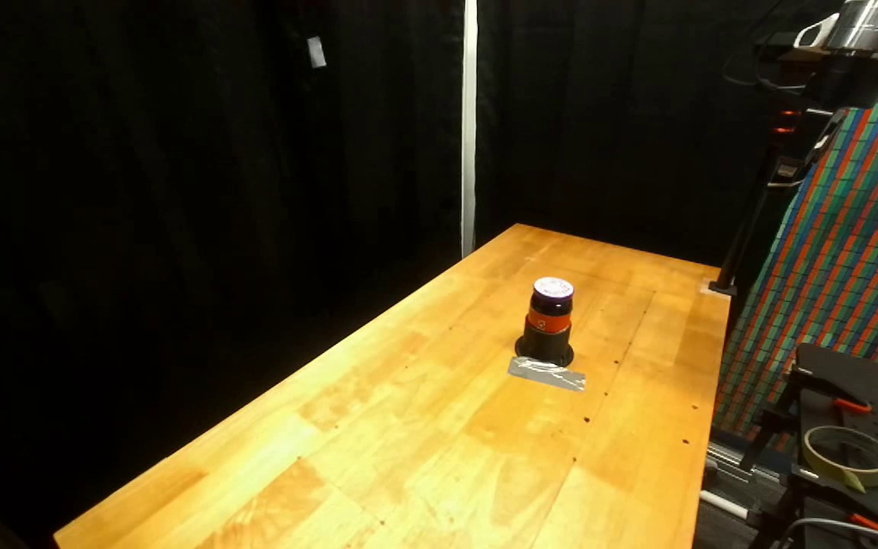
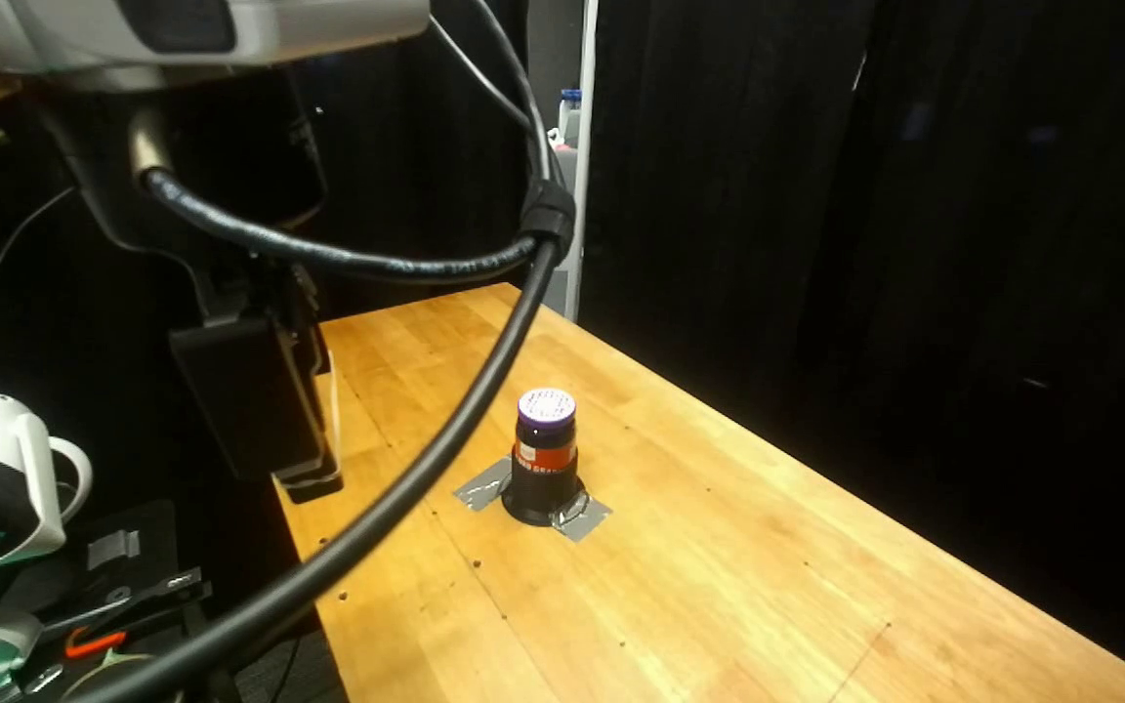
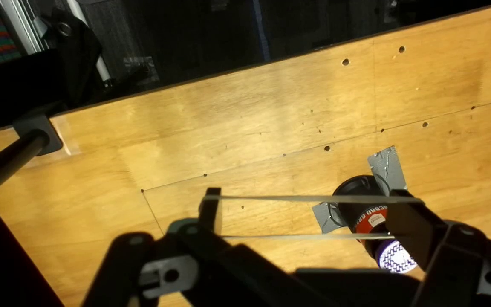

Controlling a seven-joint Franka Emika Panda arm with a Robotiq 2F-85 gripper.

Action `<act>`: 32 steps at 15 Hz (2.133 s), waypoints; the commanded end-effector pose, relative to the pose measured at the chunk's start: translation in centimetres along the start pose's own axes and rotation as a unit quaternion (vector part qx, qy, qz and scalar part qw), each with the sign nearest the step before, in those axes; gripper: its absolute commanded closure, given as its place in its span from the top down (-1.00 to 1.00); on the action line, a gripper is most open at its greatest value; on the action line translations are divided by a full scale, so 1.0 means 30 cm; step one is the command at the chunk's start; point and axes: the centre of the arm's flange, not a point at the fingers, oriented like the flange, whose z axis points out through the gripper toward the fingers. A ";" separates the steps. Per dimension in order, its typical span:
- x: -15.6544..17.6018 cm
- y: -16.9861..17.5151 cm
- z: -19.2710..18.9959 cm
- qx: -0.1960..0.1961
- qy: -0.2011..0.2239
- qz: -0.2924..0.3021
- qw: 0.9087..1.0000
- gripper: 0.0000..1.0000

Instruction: Put a rubber band around the brown cup

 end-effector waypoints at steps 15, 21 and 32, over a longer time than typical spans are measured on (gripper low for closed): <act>0.255 -0.320 0.160 -0.007 -0.048 -0.058 0.997 1.00; 0.489 -0.616 0.394 -0.020 -0.003 -0.041 0.999 1.00; 0.820 -0.722 0.689 -0.064 -0.052 -0.046 0.996 1.00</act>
